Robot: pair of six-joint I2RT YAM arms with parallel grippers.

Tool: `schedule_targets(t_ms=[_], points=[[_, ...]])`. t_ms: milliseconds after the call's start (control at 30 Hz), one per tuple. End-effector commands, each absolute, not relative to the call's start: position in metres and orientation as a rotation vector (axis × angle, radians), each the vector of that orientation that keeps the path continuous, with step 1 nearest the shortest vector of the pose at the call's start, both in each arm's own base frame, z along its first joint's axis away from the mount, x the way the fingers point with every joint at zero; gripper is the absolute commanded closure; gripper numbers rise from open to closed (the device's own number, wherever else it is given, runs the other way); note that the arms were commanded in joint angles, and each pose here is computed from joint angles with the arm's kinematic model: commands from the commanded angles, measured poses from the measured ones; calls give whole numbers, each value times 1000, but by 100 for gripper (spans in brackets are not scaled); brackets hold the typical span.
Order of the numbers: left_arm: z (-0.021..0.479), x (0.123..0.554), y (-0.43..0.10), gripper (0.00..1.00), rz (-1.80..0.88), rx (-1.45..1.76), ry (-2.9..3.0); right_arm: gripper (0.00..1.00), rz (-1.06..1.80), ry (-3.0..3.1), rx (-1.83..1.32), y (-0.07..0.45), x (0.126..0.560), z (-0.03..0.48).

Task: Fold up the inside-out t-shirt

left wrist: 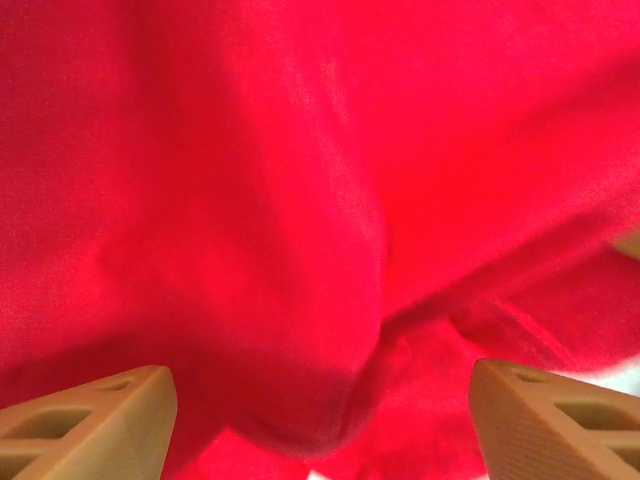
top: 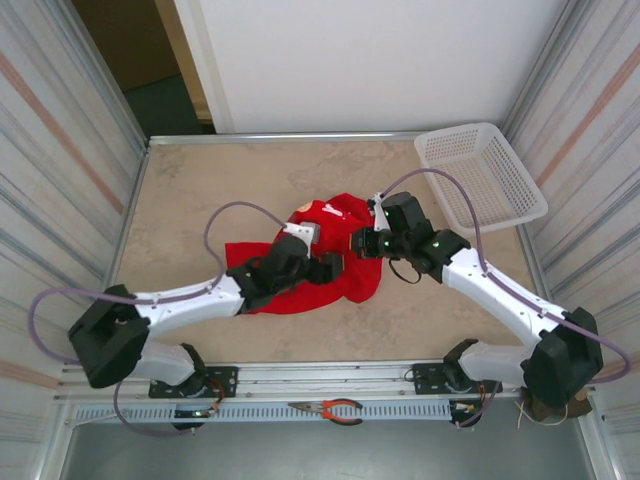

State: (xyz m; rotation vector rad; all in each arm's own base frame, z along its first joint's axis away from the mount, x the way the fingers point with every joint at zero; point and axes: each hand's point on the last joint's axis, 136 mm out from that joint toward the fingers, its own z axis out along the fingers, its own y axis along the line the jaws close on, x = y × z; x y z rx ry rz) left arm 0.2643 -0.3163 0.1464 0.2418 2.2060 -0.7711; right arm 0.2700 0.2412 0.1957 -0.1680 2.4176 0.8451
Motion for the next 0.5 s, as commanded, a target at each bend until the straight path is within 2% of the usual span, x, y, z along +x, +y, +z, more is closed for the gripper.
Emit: schedule_targets(t_ms=[0, 133, 200, 233, 300, 333, 433, 467], points=[[169, 291, -332, 23, -786, 150, 2116, 100, 920, 2378, -146, 244, 263, 216], [142, 310, -331, 26, -668, 113, 2210, 100, 988, 2334, -138, 244, 257, 235], [134, 320, -322, 34, -649, 71, 2226, 100, 1020, 2308, -124, 242, 255, 246], [132, 324, -318, 41, -658, 60, 2232, 100, 1037, 2303, -112, 240, 254, 249], [136, 333, -311, 61, -689, 63, 2225, 100, 1085, 2282, -80, 236, 255, 255], [142, 336, -310, 68, -712, 83, 2216, 100, 1104, 2274, -58, 234, 257, 256], [165, 339, -311, 97, -824, 204, 2176, 100, 1155, 2252, 12, 228, 268, 254], [177, 337, -314, 100, -884, 267, 2146, 100, 1152, 2256, 37, 226, 272, 249]])
